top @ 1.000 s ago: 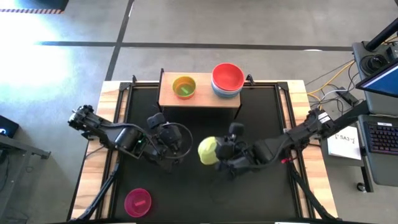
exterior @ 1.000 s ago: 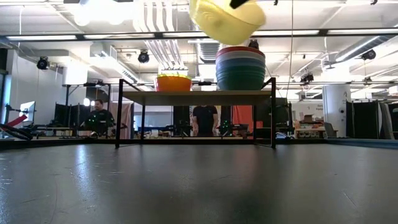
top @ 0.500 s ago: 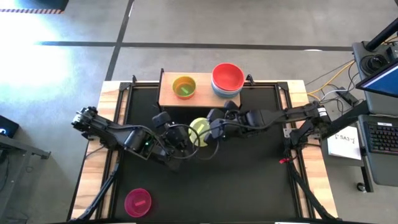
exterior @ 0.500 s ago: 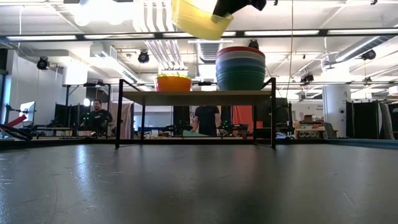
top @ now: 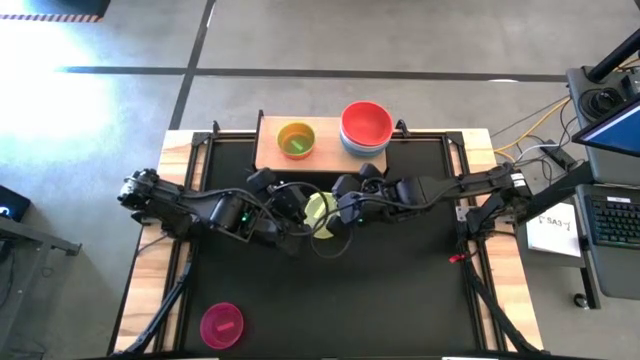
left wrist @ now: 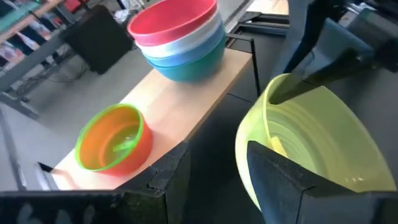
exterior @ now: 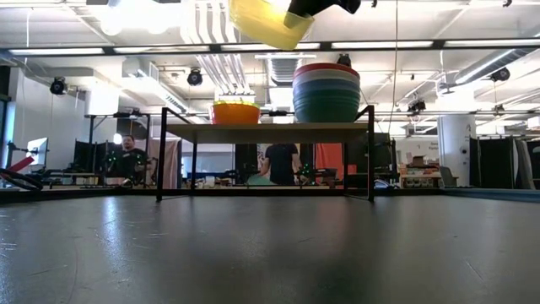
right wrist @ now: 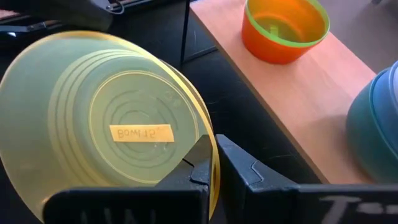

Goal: Place and stack bowls onto a shelf
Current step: Stack the yellow bowl on top of the green bowl on the shelf

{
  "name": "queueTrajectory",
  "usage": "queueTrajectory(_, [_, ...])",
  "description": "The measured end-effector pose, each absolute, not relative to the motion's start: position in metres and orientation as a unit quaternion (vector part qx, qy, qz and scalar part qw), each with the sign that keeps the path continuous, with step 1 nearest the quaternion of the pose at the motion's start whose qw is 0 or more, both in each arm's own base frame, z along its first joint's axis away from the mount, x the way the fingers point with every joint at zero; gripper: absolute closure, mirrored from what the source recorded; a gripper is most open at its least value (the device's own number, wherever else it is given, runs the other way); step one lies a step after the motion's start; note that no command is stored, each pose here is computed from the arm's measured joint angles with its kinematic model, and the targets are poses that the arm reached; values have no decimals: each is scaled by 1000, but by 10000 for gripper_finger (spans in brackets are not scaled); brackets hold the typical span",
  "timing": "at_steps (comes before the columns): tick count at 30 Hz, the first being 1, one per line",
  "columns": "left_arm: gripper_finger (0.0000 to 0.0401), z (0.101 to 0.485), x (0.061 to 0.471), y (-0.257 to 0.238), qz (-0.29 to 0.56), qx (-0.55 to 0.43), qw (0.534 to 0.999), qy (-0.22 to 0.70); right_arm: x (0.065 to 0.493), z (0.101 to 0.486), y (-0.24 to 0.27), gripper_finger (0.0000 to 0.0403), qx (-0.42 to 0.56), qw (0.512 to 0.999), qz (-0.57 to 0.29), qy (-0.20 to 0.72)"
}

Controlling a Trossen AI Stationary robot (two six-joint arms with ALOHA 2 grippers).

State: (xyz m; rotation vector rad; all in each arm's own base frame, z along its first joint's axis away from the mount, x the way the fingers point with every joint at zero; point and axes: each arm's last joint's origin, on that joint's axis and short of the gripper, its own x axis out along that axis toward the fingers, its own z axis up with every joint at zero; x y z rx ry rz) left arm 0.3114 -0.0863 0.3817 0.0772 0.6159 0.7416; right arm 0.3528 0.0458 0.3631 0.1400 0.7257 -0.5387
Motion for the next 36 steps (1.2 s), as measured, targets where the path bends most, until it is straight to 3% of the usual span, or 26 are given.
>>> queueTrajectory(36, [259, 371, 327, -67, 346, 58, 872, 340, 357, 364, 12, 394, 72, 890, -281, 352])
